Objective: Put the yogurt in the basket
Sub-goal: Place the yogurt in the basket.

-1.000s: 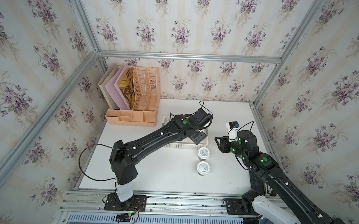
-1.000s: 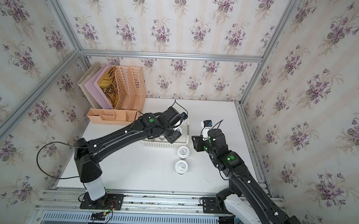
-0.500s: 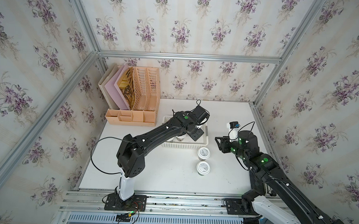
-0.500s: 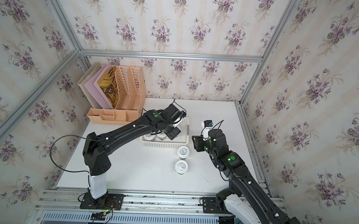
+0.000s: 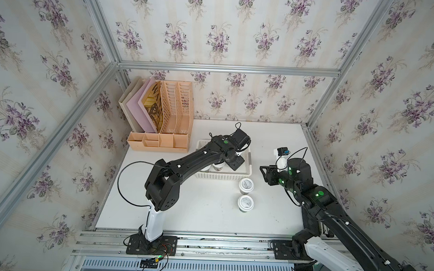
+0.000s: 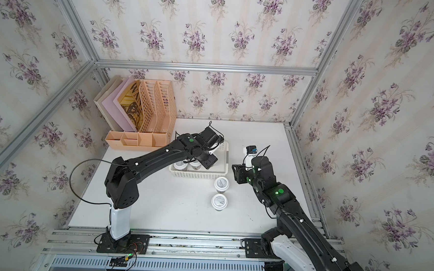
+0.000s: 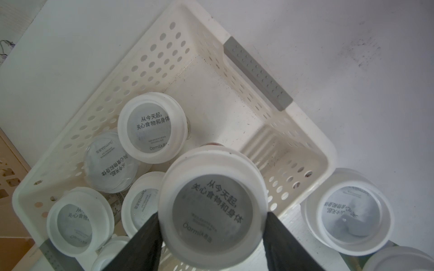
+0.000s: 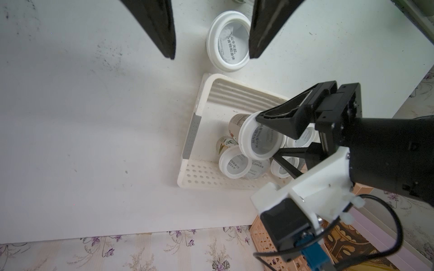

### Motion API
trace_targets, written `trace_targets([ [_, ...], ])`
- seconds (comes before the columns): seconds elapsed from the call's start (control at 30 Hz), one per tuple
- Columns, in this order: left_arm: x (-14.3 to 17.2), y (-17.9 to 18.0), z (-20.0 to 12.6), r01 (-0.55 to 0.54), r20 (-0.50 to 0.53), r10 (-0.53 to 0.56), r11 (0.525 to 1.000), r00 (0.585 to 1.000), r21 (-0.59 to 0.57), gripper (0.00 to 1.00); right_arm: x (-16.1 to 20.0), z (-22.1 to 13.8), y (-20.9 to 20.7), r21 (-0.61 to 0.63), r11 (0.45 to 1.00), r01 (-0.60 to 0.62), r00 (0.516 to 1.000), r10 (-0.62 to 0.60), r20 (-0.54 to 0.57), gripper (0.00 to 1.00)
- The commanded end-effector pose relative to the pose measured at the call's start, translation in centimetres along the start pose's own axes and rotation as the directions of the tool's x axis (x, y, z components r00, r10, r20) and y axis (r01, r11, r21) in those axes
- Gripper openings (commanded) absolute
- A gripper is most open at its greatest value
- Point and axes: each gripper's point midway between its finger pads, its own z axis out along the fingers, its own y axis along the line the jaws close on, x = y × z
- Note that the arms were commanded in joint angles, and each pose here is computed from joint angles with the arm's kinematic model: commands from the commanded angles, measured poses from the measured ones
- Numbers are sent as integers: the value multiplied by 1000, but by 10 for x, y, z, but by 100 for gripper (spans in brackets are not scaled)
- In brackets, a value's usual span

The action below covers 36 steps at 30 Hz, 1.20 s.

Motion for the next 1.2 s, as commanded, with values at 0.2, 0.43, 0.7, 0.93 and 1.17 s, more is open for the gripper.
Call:
trace_targets([
  [0.2,1,1,16,-4,-10,4,1000,1000,10,68,-1,1,2,-8,1000,-1,1000,1,2,55],
  [0.43,3,3,21,0,-16,0,1000,1000,10,68,-1,1,3,-14,1000,1,1000,-1,4,55],
  [0.7,6,0,33,8,-26,-7,999,1000,33,68,-2,1,3,-14,1000,1,1000,-1,5,55],
  [0.93,1,-3,36,9,-16,-8,999,1000,53,68,-2,1,3,-17,1000,1,1000,-1,3,55],
  [1.17,3,-7,47,9,-35,-7,998,999,63,68,-1,0,3,-15,1000,1,1000,-1,4,55],
])
